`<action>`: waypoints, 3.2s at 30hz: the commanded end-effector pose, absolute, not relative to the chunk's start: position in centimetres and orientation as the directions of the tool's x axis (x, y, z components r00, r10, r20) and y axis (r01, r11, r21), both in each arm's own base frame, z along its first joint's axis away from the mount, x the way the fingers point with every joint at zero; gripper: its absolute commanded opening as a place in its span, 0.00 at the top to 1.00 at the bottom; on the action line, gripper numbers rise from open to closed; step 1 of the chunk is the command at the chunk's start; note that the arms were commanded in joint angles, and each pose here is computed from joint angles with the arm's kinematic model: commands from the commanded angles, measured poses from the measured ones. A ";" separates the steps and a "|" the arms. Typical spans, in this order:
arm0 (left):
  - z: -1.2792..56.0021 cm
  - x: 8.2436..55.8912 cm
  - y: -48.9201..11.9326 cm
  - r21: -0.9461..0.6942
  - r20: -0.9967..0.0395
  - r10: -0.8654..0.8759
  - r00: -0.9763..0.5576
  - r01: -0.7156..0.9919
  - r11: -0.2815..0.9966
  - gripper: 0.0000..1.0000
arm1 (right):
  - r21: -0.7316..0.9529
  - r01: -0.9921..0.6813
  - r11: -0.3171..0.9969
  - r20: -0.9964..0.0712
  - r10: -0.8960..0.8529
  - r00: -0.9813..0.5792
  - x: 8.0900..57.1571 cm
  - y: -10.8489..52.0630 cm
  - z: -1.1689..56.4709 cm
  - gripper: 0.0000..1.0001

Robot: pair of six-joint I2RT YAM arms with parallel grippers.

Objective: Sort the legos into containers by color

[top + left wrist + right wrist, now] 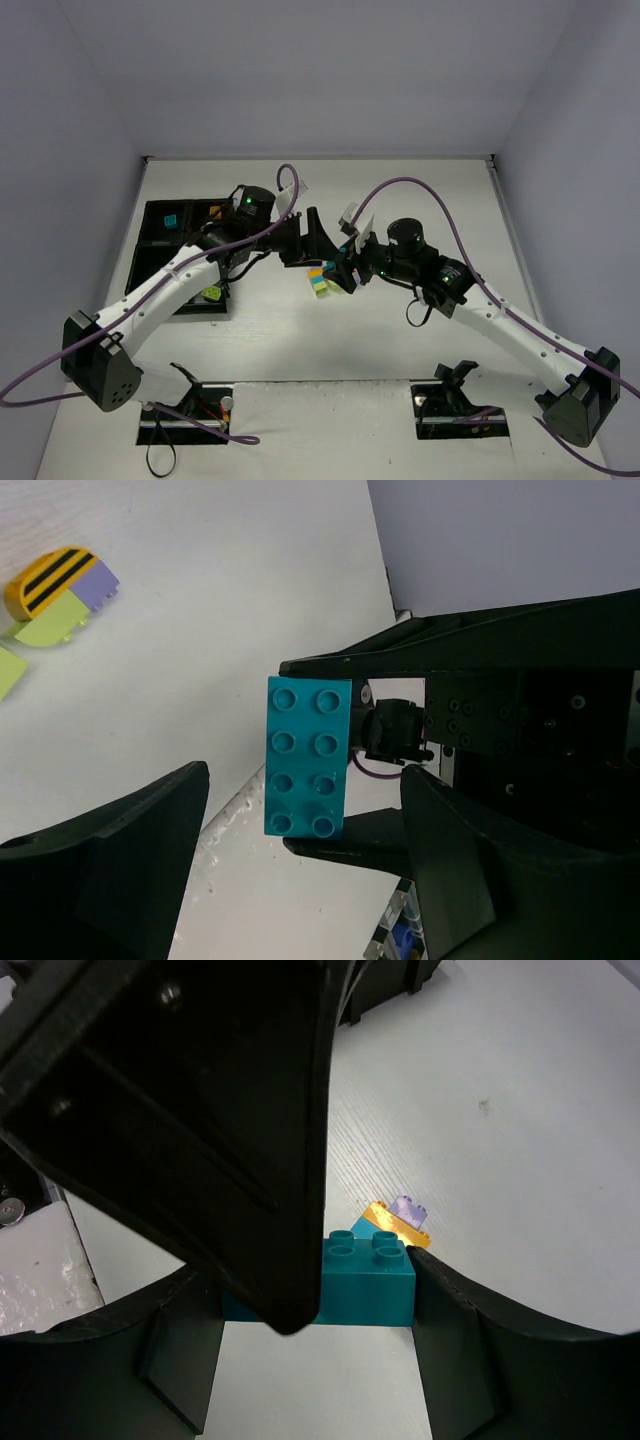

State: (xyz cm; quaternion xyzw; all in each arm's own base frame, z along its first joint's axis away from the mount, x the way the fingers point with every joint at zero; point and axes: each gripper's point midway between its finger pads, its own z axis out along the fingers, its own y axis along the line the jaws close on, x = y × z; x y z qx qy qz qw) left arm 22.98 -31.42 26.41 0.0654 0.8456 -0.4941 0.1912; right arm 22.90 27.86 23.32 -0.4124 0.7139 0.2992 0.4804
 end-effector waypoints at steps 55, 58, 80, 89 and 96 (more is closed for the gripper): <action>14.7 48.6 11.4 -0.029 -0.623 -0.380 -0.684 -0.465 0.885 0.43 | 0.082 -0.624 0.778 -0.892 -0.222 -0.393 27.0 25.0 19.4 0.00; 15.5 48.4 11.2 -0.047 -0.632 -0.388 -0.671 -0.467 0.883 0.34 | 0.118 -0.572 0.812 -0.864 -0.199 -0.462 27.5 25.2 17.8 0.00; 28.8 33.5 -4.6 -0.368 -0.704 -0.383 -0.599 -0.154 0.917 0.28 | 0.199 -0.407 0.892 -0.680 -0.173 -0.712 29.3 31.9 8.2 0.43; 28.9 30.4 -5.2 -0.380 -0.690 -0.366 -0.624 -0.118 0.917 0.28 | 0.176 -0.340 0.924 -0.627 -0.162 -0.762 29.7 32.8 4.7 0.42; 27.9 29.7 -5.5 -0.387 -0.673 -0.361 -0.646 -0.109 0.916 0.28 | 0.123 -0.288 0.950 -0.616 -0.154 -0.772 30.2 32.0 2.9 0.49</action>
